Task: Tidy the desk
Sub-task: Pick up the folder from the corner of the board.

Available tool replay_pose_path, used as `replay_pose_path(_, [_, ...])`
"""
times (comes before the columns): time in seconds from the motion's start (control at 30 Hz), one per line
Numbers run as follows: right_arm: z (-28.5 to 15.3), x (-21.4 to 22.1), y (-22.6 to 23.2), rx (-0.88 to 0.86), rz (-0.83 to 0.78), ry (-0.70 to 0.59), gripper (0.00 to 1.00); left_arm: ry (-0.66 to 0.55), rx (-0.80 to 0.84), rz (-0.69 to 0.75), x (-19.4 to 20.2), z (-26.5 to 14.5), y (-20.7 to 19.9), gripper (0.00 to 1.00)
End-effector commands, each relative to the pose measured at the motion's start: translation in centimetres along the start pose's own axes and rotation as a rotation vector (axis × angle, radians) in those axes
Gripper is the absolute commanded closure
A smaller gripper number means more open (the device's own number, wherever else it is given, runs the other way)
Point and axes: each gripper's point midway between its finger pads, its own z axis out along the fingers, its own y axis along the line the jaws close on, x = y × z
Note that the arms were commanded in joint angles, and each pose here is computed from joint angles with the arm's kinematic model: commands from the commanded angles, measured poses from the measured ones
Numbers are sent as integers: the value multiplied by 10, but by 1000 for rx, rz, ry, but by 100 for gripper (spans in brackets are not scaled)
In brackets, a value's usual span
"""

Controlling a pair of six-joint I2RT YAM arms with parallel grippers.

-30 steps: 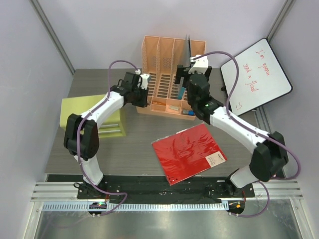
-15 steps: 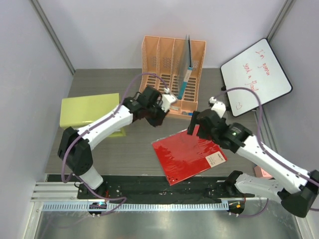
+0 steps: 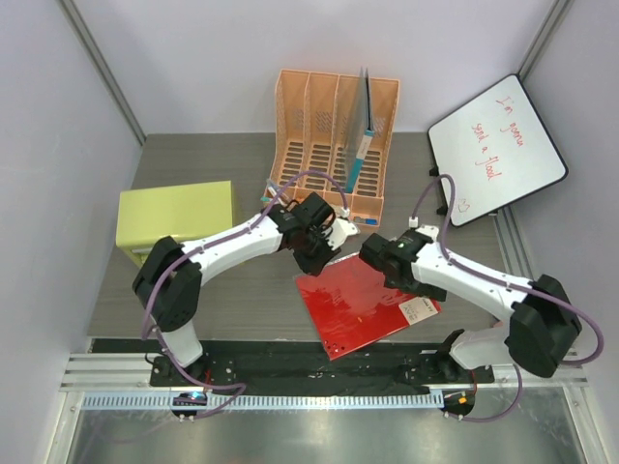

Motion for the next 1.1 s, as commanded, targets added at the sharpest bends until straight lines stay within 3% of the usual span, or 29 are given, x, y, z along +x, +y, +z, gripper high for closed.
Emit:
replay_pose_path(0.0, [16,2,-31,193,43,-55,0,-32,20,34,-10,6,-4,79])
replay_pose_path(0.2, [26,-6,-51,362,184,-76,0,-49,20,-11,-7,-5,11,79])
replay_pose_path(0.3, [27,-19,-51,436,179,-108,0,-45,28,-69,-4,-11,25,80])
replay_pose_path(0.57, [59,-10,-72,614,214,-2,0,-100,18,-201,7,-44,56,80])
replay_pose_path(0.87, [72,13,-56,569,192,75,0,-112,31,-253,18,-68,57,80])
replay_pose_path(1.07, [65,29,-10,403,131,113,1,-123,-7,-228,16,-84,59,79])
